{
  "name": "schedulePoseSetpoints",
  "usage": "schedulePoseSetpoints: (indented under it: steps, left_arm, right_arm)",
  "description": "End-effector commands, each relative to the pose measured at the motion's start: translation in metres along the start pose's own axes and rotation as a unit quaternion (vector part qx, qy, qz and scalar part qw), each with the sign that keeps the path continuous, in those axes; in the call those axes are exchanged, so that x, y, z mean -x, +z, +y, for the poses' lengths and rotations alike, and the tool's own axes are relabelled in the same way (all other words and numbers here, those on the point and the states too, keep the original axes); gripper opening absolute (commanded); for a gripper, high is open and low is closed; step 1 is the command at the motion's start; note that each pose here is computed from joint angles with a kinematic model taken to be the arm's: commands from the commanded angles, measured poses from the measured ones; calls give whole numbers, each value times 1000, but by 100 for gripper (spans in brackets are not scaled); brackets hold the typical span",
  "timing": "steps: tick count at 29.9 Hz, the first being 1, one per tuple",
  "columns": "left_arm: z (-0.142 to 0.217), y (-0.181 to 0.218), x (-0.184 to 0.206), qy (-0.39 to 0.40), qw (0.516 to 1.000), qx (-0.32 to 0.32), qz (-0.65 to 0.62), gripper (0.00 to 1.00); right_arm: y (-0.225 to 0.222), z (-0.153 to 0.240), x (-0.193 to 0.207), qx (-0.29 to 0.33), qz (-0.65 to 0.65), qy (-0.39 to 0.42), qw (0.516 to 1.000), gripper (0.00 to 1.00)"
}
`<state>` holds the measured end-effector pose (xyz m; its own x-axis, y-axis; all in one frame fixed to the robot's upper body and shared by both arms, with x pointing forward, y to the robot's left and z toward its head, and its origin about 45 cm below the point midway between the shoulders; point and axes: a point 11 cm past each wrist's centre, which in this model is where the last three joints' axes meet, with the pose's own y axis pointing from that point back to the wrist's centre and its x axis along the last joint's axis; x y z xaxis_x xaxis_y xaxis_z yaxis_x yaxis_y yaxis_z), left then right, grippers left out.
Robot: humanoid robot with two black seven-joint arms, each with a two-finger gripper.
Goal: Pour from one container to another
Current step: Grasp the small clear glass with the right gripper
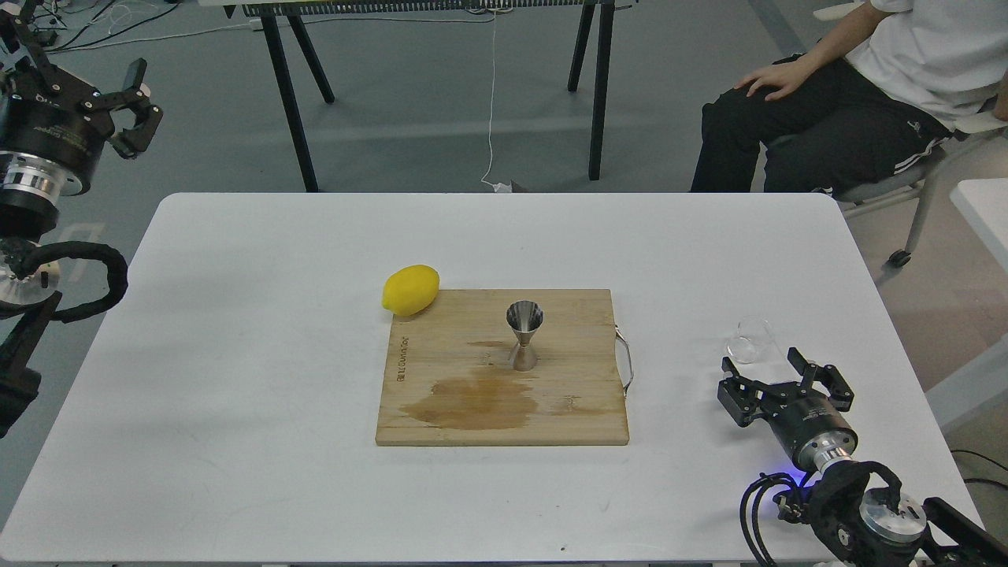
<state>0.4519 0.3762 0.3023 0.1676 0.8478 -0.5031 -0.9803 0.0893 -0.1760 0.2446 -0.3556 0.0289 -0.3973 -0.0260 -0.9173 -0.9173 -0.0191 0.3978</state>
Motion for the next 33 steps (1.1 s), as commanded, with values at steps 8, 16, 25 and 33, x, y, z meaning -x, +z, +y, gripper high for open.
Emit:
schedulePoseSetpoints:
  steps: [8,16,25,33]
  left_arm:
    - [1,2,-2,2,1000,1,-3,100]
    - [3,1,-5,5,1000,-1,-5,100]
    - [3,-1,-5,5,1000,-2,-3,100]
    - [3,1,-6,6,1000,-1,-5,100]
  right_arm:
    - [-2,-14,3,-11,-6,18,1000,99]
    - [1,-25,-1,-16,-7,28,999,98]
    - [1,-41,10,-16,1,23,1000,92]
    - [4,-50,11,-10,-5,27,1000,78]
